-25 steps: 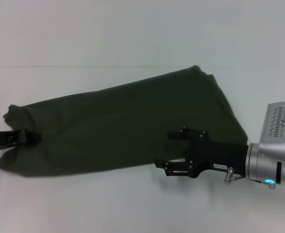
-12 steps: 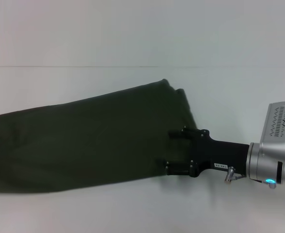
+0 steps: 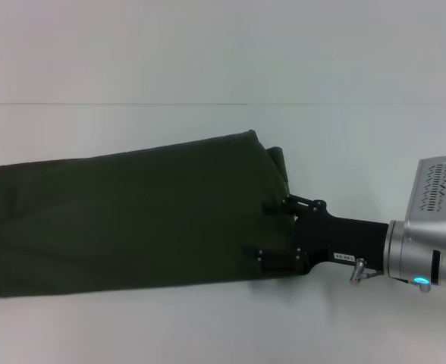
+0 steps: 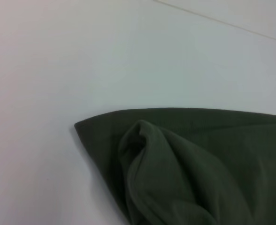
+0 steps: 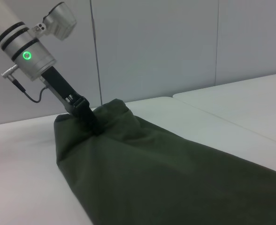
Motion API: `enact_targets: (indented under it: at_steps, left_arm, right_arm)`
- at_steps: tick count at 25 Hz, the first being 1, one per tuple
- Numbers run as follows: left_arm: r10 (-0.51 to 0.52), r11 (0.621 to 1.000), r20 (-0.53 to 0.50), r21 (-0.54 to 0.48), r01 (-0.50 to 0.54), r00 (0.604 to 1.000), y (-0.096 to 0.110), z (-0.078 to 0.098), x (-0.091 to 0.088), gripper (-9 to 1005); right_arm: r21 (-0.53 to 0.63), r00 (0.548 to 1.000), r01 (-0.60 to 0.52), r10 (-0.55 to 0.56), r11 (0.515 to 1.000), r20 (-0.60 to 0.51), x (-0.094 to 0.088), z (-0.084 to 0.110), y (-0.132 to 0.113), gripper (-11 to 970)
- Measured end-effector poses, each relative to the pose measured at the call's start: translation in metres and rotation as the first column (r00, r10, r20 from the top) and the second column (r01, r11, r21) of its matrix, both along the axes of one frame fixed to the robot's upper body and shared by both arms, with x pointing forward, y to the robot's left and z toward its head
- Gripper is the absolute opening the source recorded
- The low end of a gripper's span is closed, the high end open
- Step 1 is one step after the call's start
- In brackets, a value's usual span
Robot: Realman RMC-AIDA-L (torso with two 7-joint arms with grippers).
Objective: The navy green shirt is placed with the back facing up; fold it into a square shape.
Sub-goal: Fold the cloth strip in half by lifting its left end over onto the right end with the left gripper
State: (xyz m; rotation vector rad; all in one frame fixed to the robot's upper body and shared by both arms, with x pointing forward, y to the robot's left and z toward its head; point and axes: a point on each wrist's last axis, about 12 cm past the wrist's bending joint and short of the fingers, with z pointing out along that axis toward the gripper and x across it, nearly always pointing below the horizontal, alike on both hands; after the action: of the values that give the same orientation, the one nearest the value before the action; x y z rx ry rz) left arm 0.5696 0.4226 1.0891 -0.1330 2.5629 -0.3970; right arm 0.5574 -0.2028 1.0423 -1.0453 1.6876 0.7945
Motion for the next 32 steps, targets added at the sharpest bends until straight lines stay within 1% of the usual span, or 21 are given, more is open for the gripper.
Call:
enact_targets:
  at_steps: [6,9,11,15,16,17,18,19,20,21,23,24,25,26,28,30,32]
  left_arm:
    - [0.002,1.0,0.016,0.023,-0.003,1.0,-0.001,0.001,0.001,103]
    - [-0.009,1.0,0.036,0.027,0.008,0.999,-0.003,0.008,0.005,103]
    - [-0.032,0.999,0.049,0.027,0.03,0.998,-0.008,0.017,0.009,103]
    - [-0.107,0.994,0.064,0.018,0.106,0.992,-0.024,0.049,0.023,103]
    - [-0.138,0.99,0.061,0.026,0.137,0.989,-0.033,0.06,0.029,103]
    - [-0.155,0.988,0.056,0.027,0.153,0.986,-0.038,0.067,0.031,103]
    - [-0.155,0.988,0.056,0.027,0.153,0.986,-0.038,0.067,0.031,103]
    - [-0.189,0.981,0.047,0.041,0.187,0.981,-0.051,0.079,0.037,103]
    - [-0.258,0.965,0.028,0.057,0.256,0.966,-0.078,0.098,0.046,103]
    - [-0.277,0.96,0.022,0.055,0.275,0.961,-0.086,0.101,0.047,103]
    - [-0.33,0.943,0.017,0.041,0.329,0.944,-0.108,0.111,0.051,102]
    - [-0.346,0.938,0.017,0.029,0.345,0.938,-0.115,0.114,0.052,101]
    - [-0.375,0.927,0.014,0.005,0.375,0.927,-0.128,0.117,0.053,101]
    - [-0.394,0.919,0.015,-0.017,0.394,0.919,-0.138,0.119,0.055,100]
    - [-0.425,0.903,0.013,-0.066,0.425,0.905,-0.157,0.116,0.056,106]
    - [-0.442,0.888,0.018,-0.131,0.44,0.897,-0.174,0.108,0.056,113]
    - [-0.444,0.869,0.039,-0.225,0.441,0.895,-0.191,0.095,0.054,119]
  right_arm:
    - [-0.001,1.0,0.0,0.0,1.0,0.002,0.001,0.0,0.0,925]
    - [-0.001,1.0,0.0,0.0,1.0,0.002,0.001,0.001,0.001,925]
    - [-0.001,1.0,-0.001,0.001,1.0,0.002,0.001,0.001,0.001,925]
    - [-0.002,1.0,-0.002,0.002,1.0,0.004,0.002,0.001,0.001,925]
    - [-0.002,1.0,-0.002,0.002,1.0,0.004,0.002,0.001,0.001,925]
    - [-0.002,1.0,-0.002,0.002,1.0,0.005,0.002,0.001,0.001,925]
    - [-0.003,1.0,-0.002,0.002,1.0,0.005,0.002,0.001,0.001,925]
    - [-0.003,1.0,-0.002,0.002,1.0,0.007,0.002,0.001,0.001,925]
    - [-0.004,1.0,-0.003,0.003,1.0,0.009,0.002,0.001,0.001,925]
    - [-0.005,1.0,-0.004,0.004,1.0,0.011,0.002,0.001,0.001,925]
    - [-0.004,1.0,-0.004,0.004,1.0,0.015,0.002,0.002,0.002,925]
    - [-0.003,1.0,-0.003,0.003,1.0,0.017,0.003,0.002,0.002,925]
    - [-0.003,1.0,-0.003,0.003,1.0,0.018,0.002,0.002,0.002,925]
    - [-0.003,1.0,-0.002,0.003,1.0,0.019,0.002,0.001,0.002,925]
    - [-0.003,1.0,-0.002,0.002,1.0,0.02,0.002,0.001,0.002,925]
    - [-0.004,1.0,0.003,-0.003,1.0,0.024,0.003,0.001,0.002,925]
    - [-0.003,1.0,0.006,-0.006,1.0,0.029,0.002,0.0,0.002,925]
